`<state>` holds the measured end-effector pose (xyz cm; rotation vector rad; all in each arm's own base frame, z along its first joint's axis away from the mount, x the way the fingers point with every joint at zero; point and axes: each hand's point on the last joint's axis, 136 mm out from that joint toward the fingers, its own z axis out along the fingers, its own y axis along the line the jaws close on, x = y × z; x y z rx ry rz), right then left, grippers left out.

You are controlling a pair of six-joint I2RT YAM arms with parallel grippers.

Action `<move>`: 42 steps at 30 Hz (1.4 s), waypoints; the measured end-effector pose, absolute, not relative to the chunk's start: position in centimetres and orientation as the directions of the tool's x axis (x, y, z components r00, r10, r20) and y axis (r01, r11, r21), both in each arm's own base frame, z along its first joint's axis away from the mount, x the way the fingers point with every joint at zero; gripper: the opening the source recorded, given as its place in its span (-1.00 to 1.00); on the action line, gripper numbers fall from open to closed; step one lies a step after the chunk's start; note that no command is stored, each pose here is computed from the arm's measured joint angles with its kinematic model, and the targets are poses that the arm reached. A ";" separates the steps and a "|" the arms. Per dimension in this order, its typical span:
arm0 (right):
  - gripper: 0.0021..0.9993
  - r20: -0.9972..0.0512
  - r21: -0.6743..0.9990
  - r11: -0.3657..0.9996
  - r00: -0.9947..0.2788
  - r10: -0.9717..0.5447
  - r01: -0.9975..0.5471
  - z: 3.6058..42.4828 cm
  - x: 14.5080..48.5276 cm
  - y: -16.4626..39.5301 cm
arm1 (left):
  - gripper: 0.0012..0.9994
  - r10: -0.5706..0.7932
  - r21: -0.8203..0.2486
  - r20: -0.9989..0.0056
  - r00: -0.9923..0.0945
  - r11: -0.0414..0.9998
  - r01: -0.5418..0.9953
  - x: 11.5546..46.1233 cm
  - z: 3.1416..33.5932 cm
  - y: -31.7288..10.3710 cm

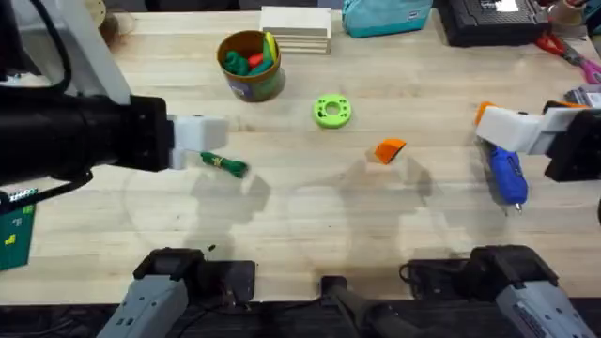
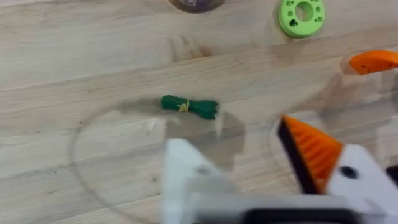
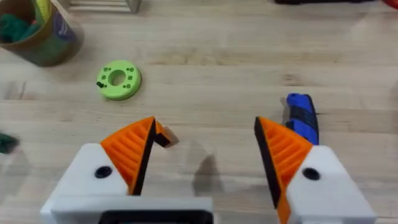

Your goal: Pick up the gripper from the table and insert it into the empty holder that is missing its gripper. Then pick up a screw, insert it into the mounting hole, and use the screwdriver to tighten it. Finally, clean up the table by picking up the vegetable and placing it into the bucket.

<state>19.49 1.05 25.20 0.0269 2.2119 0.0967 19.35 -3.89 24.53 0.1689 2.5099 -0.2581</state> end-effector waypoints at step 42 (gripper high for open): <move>0.86 -0.608 0.080 0.997 -0.792 0.054 0.006 20.5 14.8 1.0 | 0.97 0.083 -0.068 -0.979 -0.189 0.734 0.676 19.3 24.7 -14.0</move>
